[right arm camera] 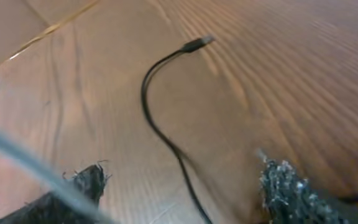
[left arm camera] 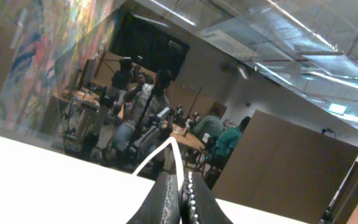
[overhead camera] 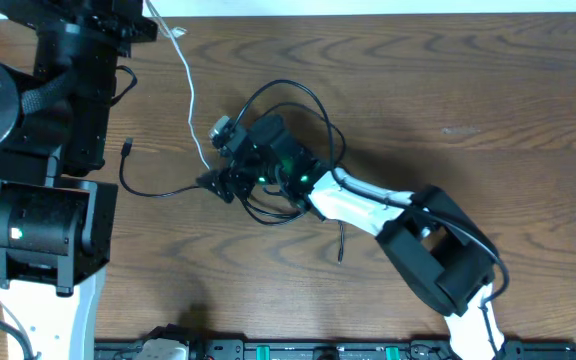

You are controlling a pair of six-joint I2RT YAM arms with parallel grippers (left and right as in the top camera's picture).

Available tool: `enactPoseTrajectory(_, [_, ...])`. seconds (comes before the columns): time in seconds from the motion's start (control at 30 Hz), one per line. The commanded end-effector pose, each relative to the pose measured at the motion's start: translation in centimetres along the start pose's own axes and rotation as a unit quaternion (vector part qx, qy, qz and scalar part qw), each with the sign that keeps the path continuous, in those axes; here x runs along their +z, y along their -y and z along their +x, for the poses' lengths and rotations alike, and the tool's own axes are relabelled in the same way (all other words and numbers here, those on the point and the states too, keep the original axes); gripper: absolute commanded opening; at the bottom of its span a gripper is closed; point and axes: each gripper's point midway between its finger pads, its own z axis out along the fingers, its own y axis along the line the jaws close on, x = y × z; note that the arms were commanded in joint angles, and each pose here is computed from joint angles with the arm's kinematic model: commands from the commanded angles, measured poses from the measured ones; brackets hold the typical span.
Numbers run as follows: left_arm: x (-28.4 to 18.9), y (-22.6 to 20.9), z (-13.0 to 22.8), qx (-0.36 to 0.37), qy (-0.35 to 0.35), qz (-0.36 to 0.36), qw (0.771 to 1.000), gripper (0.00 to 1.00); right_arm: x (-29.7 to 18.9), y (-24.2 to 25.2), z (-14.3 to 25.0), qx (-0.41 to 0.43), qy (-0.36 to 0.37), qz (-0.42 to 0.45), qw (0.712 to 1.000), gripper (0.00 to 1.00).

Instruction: Untangle cables

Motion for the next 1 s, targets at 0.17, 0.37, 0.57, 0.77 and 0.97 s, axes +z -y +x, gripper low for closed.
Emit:
enactPoseTrajectory(0.17, [-0.3,-0.1,-0.5,0.009,0.002,-0.007,1.0,0.07,0.6,1.0,0.4,0.045,0.002,0.021,0.999,0.01])
enactPoseTrajectory(0.37, [-0.4,-0.5,0.2,0.024,-0.013,-0.015,1.0,0.07,-3.9,-1.5,-1.8,0.088,-0.031,-0.038,0.995,0.01])
enactPoseTrajectory(0.57, [-0.1,-0.7,0.6,0.024,-0.019,-0.018,0.999,0.07,-11.7,-5.8,-3.6,0.138,-0.083,-0.095,0.982,0.01])
enactPoseTrajectory(0.77, [0.7,-1.6,2.2,0.024,-0.042,-0.029,0.998,0.08,-21.0,-6.3,-5.1,0.147,-0.086,-0.055,0.984,0.01])
enactPoseTrajectory(0.97, [1.4,-2.2,3.4,0.024,-0.057,-0.036,0.997,0.07,-23.1,-8.3,-5.6,0.17,-0.083,-0.112,0.976,0.01])
